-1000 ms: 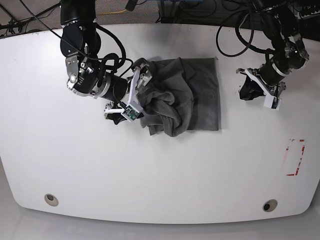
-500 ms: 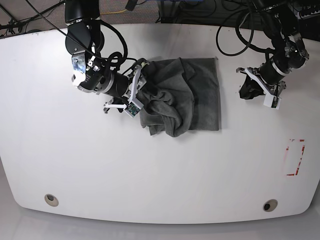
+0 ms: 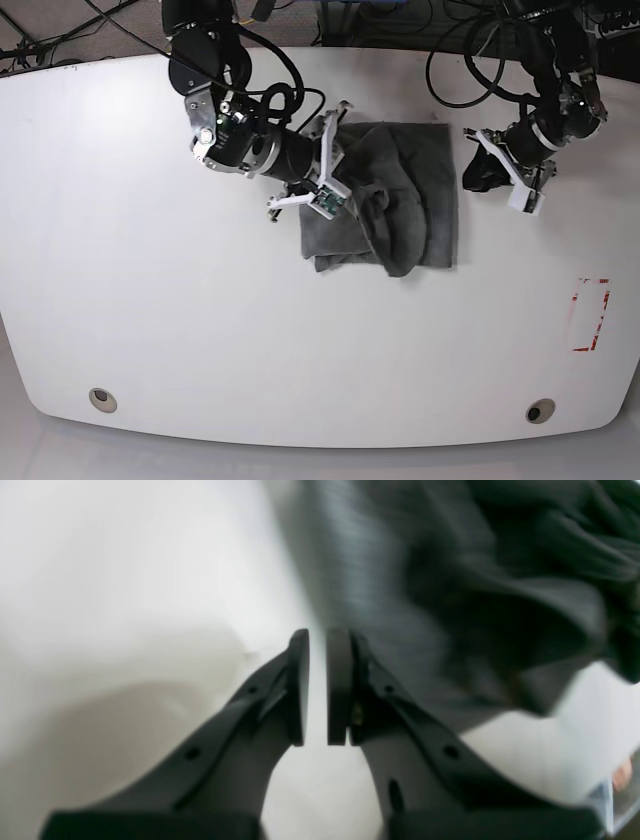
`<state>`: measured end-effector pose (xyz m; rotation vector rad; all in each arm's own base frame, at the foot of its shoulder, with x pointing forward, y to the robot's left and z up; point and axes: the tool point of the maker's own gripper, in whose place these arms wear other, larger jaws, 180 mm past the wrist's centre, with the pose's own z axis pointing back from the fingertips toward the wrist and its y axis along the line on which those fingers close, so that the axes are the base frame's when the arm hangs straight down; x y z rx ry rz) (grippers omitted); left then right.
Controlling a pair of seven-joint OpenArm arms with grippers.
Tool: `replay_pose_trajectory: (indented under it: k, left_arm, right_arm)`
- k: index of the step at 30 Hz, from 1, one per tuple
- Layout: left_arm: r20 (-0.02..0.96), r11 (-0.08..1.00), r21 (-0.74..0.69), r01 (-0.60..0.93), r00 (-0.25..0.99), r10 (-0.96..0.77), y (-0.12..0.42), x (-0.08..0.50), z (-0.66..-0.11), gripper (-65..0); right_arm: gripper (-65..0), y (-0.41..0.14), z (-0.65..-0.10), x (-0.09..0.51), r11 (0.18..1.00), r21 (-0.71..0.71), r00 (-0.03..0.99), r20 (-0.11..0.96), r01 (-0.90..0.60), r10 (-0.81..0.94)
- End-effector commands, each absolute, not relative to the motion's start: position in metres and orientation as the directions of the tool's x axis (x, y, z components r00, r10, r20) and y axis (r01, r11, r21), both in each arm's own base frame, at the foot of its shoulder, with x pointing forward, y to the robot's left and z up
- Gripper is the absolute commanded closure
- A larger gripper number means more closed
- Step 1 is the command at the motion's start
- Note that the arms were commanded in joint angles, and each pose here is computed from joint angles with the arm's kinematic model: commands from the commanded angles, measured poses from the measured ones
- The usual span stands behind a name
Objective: Fold the T-shirt properly
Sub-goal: 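Push the bunched shirt fabric together with the right gripper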
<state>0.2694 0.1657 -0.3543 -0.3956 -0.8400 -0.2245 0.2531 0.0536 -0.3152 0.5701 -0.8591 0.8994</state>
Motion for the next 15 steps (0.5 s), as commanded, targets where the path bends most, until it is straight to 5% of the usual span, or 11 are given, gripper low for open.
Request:
replay_pose_trajectory:
  k: [1, 7, 15]
  left_arm:
    - [0.76, 0.893, -0.276, 0.356, 0.65, -0.024, 0.161, 0.272, -0.357, -4.9]
    - [0.701, 0.87, -0.344, 0.352, 0.714, -0.012, 0.15, 0.264, -0.385, -4.9]
    - [0.76, 0.89, -0.278, 0.362, 0.65, -0.027, 0.168, 0.268, -0.361, -4.9]
  right_arm:
    - [-4.1, 0.077, -0.292, 0.253, 0.474, 0.08, 0.285, 0.881, -0.877, 0.377]
    - [-4.1, 0.104, -0.302, 0.242, 0.395, 0.111, 0.281, 0.871, -0.912, 0.404]
    - [-4.3, 0.133, -0.299, 0.238, 0.318, 0.11, 0.244, 0.875, -0.942, 0.419]
